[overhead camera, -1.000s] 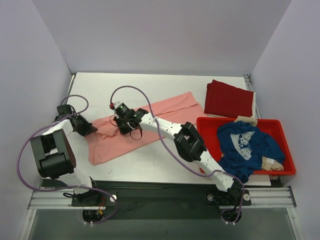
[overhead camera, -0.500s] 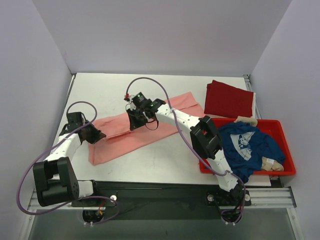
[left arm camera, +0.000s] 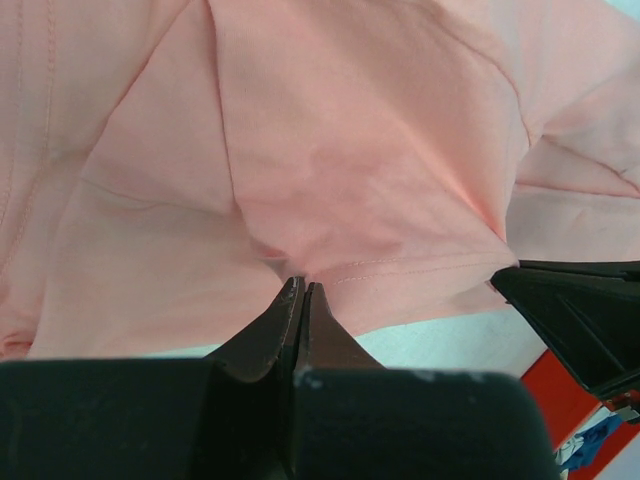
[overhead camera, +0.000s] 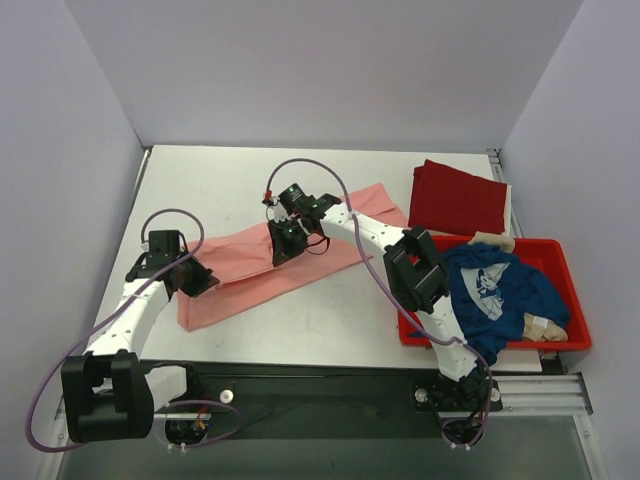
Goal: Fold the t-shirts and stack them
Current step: Fold the other side of the tshirt into a rectangle
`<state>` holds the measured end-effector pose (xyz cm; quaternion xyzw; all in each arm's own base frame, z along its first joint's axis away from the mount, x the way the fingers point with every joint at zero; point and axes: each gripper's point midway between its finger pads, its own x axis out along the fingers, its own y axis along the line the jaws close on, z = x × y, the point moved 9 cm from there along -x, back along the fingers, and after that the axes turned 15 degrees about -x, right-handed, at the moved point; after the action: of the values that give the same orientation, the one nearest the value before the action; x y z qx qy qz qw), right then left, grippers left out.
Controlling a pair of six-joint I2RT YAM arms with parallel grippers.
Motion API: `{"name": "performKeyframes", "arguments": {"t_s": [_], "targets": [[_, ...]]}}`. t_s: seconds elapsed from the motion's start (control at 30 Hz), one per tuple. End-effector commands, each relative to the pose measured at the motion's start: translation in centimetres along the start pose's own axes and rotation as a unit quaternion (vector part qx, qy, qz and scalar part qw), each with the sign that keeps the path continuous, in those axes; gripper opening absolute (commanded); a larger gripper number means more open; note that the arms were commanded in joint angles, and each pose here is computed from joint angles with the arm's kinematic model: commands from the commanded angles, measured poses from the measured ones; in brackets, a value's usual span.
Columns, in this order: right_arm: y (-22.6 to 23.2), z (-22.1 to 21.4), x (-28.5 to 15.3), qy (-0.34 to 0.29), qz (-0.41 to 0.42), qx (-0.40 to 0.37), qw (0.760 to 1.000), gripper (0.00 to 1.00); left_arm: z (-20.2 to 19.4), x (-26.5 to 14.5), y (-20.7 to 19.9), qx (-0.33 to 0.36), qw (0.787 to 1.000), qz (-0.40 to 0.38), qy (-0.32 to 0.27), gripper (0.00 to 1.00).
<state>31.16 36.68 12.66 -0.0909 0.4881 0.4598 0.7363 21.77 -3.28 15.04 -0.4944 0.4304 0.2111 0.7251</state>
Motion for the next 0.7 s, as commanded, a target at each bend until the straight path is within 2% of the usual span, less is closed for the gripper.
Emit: {"name": "performKeyframes", "arguments": {"t_s": [0.0, 0.1, 0.13, 0.17, 0.23, 0.27, 0.37, 0.43, 0.57, 0.67], "targets": [[0.4, -0.4, -0.8, 0.016, 0.015, -0.003, 1.0, 0.02, -0.5, -0.5, 0.5, -0.002, 1.0, 0.017, -0.007, 0.0], [0.2, -0.4, -0.4, 0.019, 0.012, -0.004, 1.0, 0.02, -0.8, -0.6, 0.4, 0.001, 1.0, 0.01, 0.003, 0.01], [0.2, -0.4, -0.4, 0.02, 0.011, -0.004, 1.0, 0.02, -0.9, -0.6, 0.3, 0.002, 1.0, 0.008, 0.005, 0.09], [0.1, -0.5, -0.3, 0.022, 0.01, -0.004, 1.0, 0.02, -1.1, -0.7, 0.2, 0.002, 1.0, 0.002, 0.014, 0.26], [0.0, -0.6, -0.1, 0.026, 0.007, -0.003, 1.0, 0.03, -1.3, -1.0, -0.2, -0.001, 1.0, -0.01, 0.021, 0.42], [-0.1, -0.8, 0.0, 0.029, 0.005, -0.003, 1.0, 0.03, -1.3, -1.2, -0.5, -0.004, 0.999, -0.02, 0.025, 0.56], [-0.4, -1.1, 0.0, 0.033, -0.003, -0.003, 0.999, 0.06, -1.0, -2.1, -1.5, -0.004, 0.999, -0.04, 0.018, 0.68], [-0.6, -1.2, 0.1, 0.036, -0.011, -0.003, 0.999, 0.09, -0.3, -2.7, -2.3, -0.004, 0.999, -0.052, 0.009, 0.72], [-0.7, -0.8, -0.1, 0.032, -0.019, -0.007, 0.999, 0.14, 1.7, -3.0, -2.9, -0.004, 0.998, -0.059, -0.012, 0.73], [-0.7, -0.6, -0.5, 0.031, -0.024, -0.01, 0.999, 0.3, 4.2, -3.0, -2.2, -0.011, 0.998, -0.054, -0.041, 0.73]]}}
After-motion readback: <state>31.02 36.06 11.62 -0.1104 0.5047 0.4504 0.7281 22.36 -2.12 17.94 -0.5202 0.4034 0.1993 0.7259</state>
